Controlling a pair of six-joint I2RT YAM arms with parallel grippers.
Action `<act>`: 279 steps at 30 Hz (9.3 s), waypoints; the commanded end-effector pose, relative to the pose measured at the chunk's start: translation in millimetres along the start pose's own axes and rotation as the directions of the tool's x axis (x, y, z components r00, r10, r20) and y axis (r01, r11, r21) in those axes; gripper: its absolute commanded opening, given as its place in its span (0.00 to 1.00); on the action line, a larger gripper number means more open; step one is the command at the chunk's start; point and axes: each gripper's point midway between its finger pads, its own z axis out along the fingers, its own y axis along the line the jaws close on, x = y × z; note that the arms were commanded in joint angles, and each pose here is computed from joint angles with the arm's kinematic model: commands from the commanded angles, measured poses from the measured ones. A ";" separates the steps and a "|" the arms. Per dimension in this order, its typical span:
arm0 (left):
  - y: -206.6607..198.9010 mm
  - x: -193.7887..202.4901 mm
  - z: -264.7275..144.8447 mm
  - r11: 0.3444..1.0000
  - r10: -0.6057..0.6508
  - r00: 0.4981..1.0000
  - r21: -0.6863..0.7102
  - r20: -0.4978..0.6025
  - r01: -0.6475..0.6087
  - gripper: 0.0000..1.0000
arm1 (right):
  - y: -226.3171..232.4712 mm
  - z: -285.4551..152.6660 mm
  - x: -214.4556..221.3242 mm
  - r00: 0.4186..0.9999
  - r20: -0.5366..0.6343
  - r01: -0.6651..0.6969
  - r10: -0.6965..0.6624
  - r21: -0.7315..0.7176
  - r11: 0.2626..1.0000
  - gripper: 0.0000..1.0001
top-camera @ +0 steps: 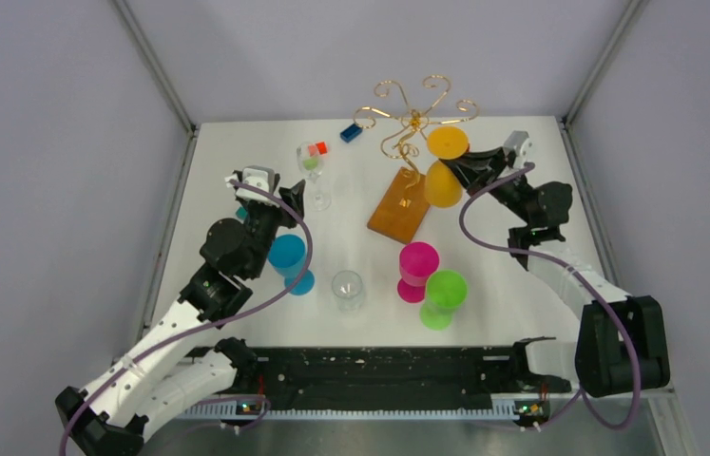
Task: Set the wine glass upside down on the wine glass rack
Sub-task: Turn the wine glass upside down at the wine rack, then pick up the wine glass at the center of the board, then turn the wine glass upside down at the wine rack.
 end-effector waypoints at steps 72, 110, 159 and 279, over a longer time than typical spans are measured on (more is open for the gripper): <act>-0.3 -15.4 3.4 1.000 -0.024 0.998 -0.001 0.053 0.024 0.65 | -32.4 -10.2 -0.8 0.998 0.023 -0.067 0.064 0.248 0.966 0.30; 55.4 123.5 -73.5 0.825 -0.458 0.782 -0.530 -0.423 0.197 0.57 | 12.1 -88.7 -49.2 0.999 0.031 -0.028 0.017 0.409 0.912 0.53; 35.3 -20.3 -52.0 0.889 -0.436 0.898 -0.181 -0.062 0.419 0.00 | 4.9 -105.3 -117.8 0.991 0.120 -0.019 -0.053 0.534 0.846 0.56; -159.1 -115.5 -39.9 0.661 0.024 0.468 0.337 0.884 -0.670 0.07 | 136.7 135.1 -163.6 0.367 0.139 -0.888 0.920 -0.243 0.391 0.00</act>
